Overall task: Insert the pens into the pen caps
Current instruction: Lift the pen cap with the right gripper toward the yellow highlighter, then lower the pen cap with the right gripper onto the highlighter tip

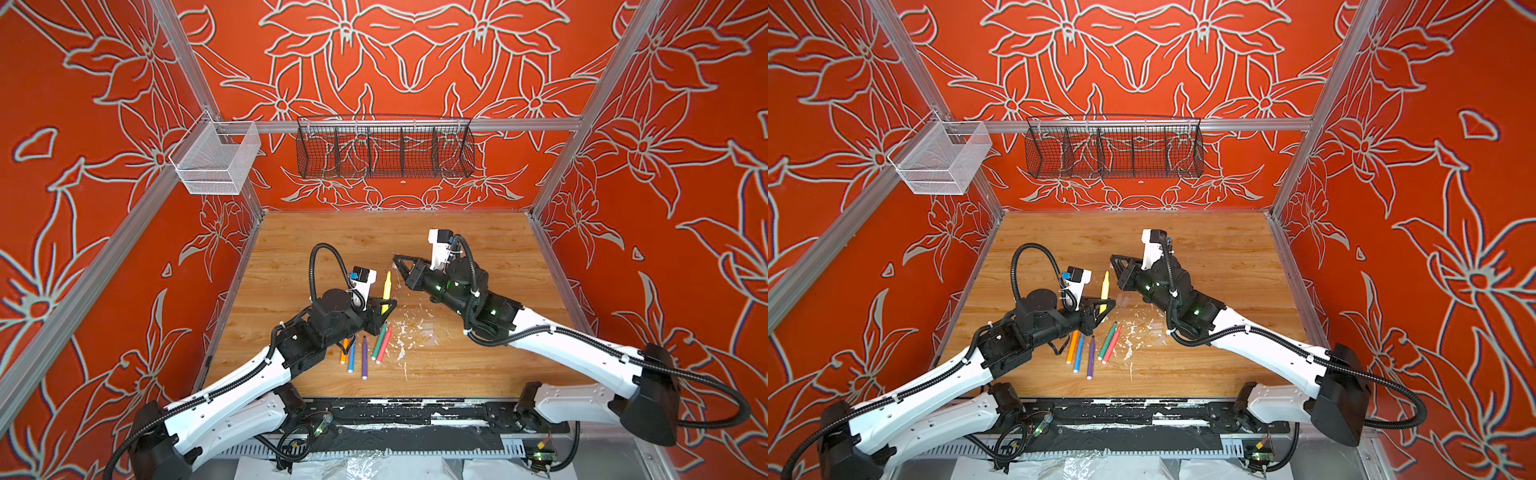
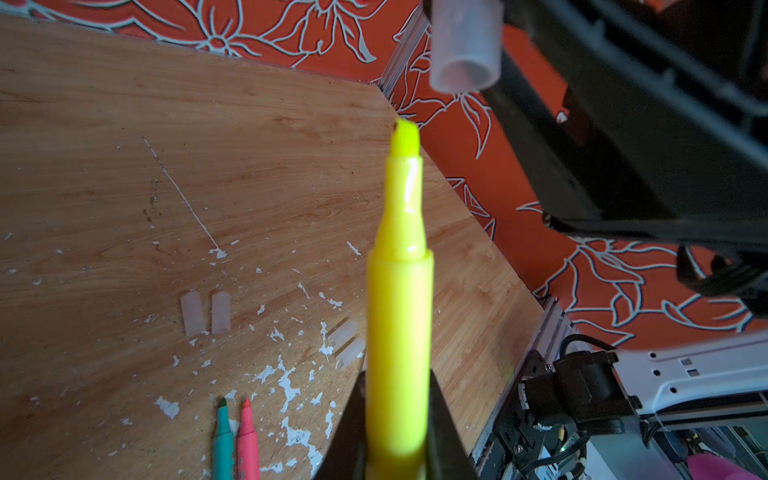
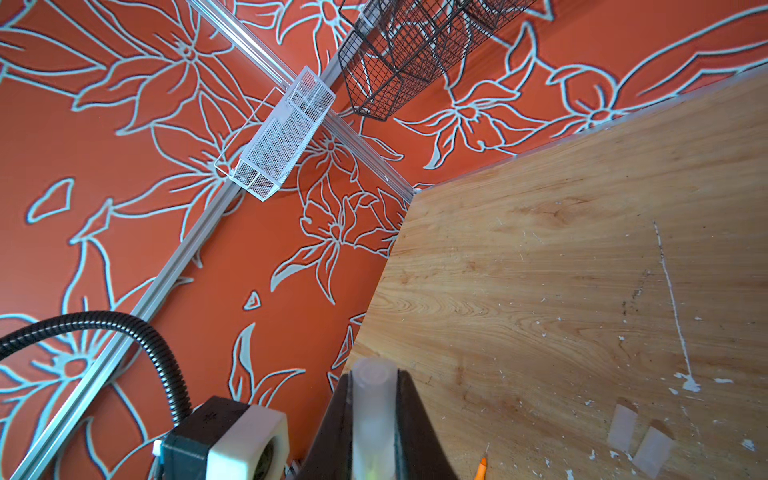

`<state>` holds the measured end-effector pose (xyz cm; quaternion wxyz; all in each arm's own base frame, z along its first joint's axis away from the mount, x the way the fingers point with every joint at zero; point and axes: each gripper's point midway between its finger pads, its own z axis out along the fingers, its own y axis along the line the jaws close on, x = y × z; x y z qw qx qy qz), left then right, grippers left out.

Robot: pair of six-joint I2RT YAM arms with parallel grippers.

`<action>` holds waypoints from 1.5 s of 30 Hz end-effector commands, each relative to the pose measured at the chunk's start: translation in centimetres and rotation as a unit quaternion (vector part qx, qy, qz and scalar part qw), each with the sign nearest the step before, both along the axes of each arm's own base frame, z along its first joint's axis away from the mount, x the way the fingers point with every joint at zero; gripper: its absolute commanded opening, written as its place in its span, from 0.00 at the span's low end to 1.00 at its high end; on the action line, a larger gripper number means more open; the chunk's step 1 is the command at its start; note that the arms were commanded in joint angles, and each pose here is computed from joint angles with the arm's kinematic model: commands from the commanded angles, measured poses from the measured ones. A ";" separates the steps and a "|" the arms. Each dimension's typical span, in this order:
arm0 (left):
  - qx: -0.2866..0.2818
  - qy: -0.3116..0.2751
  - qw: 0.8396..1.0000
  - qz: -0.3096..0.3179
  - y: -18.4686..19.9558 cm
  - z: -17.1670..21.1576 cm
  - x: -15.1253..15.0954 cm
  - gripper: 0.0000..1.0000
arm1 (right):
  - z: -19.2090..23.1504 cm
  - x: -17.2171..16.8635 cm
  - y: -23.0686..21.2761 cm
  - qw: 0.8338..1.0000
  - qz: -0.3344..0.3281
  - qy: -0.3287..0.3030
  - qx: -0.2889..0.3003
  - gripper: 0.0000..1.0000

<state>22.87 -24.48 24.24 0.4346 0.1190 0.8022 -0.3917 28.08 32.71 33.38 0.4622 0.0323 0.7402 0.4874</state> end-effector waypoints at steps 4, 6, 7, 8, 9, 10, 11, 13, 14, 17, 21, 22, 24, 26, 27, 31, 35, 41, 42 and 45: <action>-0.016 -0.020 1.000 0.006 -0.1 1.9 0.3 0.00 | 0.3 0.1 0.4 1.000 -0.008 -0.010 -0.004 0.09; -0.016 -0.021 1.000 0.006 -0.2 1.9 0.3 0.00 | 0.2 0.2 0.7 1.000 -0.005 -0.008 -0.006 0.10; -0.016 -0.021 1.000 0.006 -0.2 1.9 0.4 0.00 | 0.1 0.2 0.9 1.000 -0.003 -0.008 -0.008 0.10; -0.015 -0.020 1.000 0.005 -0.2 1.8 0.4 0.00 | 0.2 0.2 1.0 1.000 -0.001 -0.009 -0.007 0.10; -0.014 -0.018 1.000 0.005 -0.3 1.6 0.4 0.00 | 0.2 0.2 1.1 1.000 0.001 -0.010 -0.009 0.10; -0.012 -0.018 1.000 0.006 -0.3 1.5 0.5 0.00 | 0.2 0.2 1.2 1.000 0.002 -0.008 -0.009 0.10; -0.011 -0.017 1.000 0.007 -0.3 1.5 0.5 0.00 | 0.1 0.2 1.3 1.000 0.003 -0.009 -0.009 0.10; -0.010 -0.016 1.000 0.008 -0.3 1.3 0.6 0.00 | 0.2 0.1 1.2 1.000 0.002 -0.010 -0.009 0.09; -0.009 -0.015 1.000 0.008 -0.4 1.2 0.7 0.00 | 0.2 0.1 1.3 1.000 0.003 -0.011 -0.010 0.09; -0.009 -0.014 1.000 0.006 -0.5 1.2 0.7 0.00 | 0.3 -0.1 1.3 1.000 0.005 -0.014 -0.011 0.09; -0.009 -0.015 1.000 0.008 -0.5 1.2 0.8 0.00 | 0.2 -0.3 1.3 1.000 0.005 -0.015 -0.014 0.10; -0.009 -0.016 1.000 0.008 -0.5 1.2 0.8 0.00 | 0.2 -0.3 1.3 1.000 0.004 -0.016 -0.016 0.10; -0.010 -0.017 1.000 0.006 -0.5 1.4 0.7 0.00 | 0.0 -0.2 1.3 1.000 0.003 -0.014 -0.019 0.10; -0.011 -0.019 1.000 0.005 -0.5 1.6 0.7 0.00 | -0.1 -0.2 1.3 1.000 0.004 -0.014 -0.019 0.09; -0.012 -0.020 1.000 0.006 -0.5 1.7 0.7 0.00 | -0.1 -0.3 1.4 1.000 0.006 -0.013 -0.019 0.09; -0.009 -0.023 1.000 0.009 -0.4 1.9 0.8 0.00 | -0.5 -0.6 1.6 1.000 0.014 -0.009 -0.025 0.09; 0.002 -0.031 0.999 0.015 -0.1 2.2 1.0 0.00 | -1.7 -1.0 1.2 0.999 0.016 0.002 -0.045 0.09; 0.015 -0.051 0.998 0.017 0.0 2.9 1.3 0.00 | -2.6 -1.8 0.7 0.997 0.026 0.013 -0.066 0.09; 0.015 -0.055 0.998 0.015 0.0 3.1 1.3 0.00 | -2.6 -2.0 0.7 0.997 0.031 0.012 -0.066 0.09; 0.021 -0.064 0.998 0.013 -0.2 3.3 1.5 0.00 | -2.6 -2.7 1.0 0.997 0.046 0.014 -0.063 0.09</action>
